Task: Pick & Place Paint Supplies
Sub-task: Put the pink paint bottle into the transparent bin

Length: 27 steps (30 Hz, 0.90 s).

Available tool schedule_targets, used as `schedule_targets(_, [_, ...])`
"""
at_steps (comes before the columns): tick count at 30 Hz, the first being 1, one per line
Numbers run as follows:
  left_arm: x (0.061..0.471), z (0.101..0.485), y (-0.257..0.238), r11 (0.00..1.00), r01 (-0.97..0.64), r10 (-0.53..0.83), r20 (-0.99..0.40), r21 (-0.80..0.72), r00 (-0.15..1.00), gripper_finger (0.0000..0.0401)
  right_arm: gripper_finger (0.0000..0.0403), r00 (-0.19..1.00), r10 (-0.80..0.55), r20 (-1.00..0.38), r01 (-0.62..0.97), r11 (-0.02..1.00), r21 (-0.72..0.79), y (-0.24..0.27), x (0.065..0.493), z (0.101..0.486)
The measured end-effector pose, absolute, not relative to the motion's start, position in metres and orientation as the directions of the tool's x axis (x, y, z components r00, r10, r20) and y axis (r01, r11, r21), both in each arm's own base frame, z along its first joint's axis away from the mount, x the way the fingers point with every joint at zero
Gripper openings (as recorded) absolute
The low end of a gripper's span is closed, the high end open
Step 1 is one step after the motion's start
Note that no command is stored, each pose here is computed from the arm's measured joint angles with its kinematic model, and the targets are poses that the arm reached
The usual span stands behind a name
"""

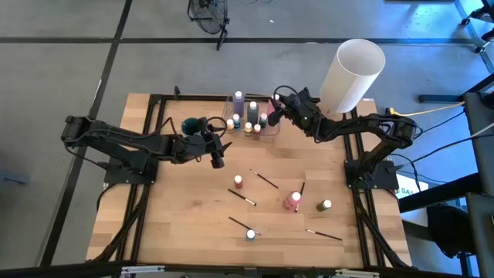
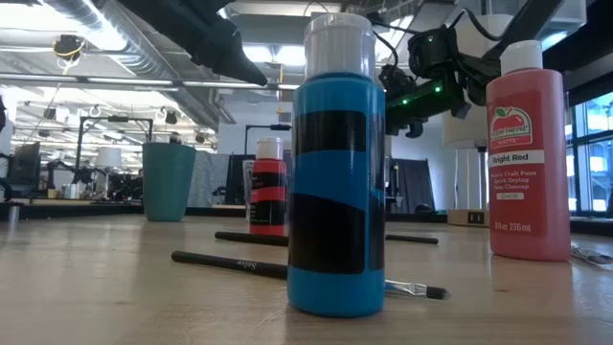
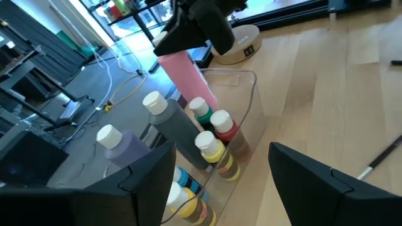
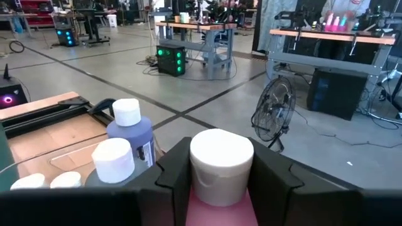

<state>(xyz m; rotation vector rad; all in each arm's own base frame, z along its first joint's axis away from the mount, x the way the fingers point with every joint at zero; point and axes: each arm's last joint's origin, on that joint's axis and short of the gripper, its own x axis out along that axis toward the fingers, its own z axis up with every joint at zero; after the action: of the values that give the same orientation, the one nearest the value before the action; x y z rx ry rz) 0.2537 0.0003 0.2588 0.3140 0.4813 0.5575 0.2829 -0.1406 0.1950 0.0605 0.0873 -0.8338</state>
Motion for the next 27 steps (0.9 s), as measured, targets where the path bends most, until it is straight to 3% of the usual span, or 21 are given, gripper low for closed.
schedule_targets(27, [0.254,0.259,0.000,0.816,-0.415,0.557,-0.354,0.403,0.752,0.0251,0.0126,0.665,-0.733,-0.143,0.743,0.669,0.024,-0.147,0.287,0.175])
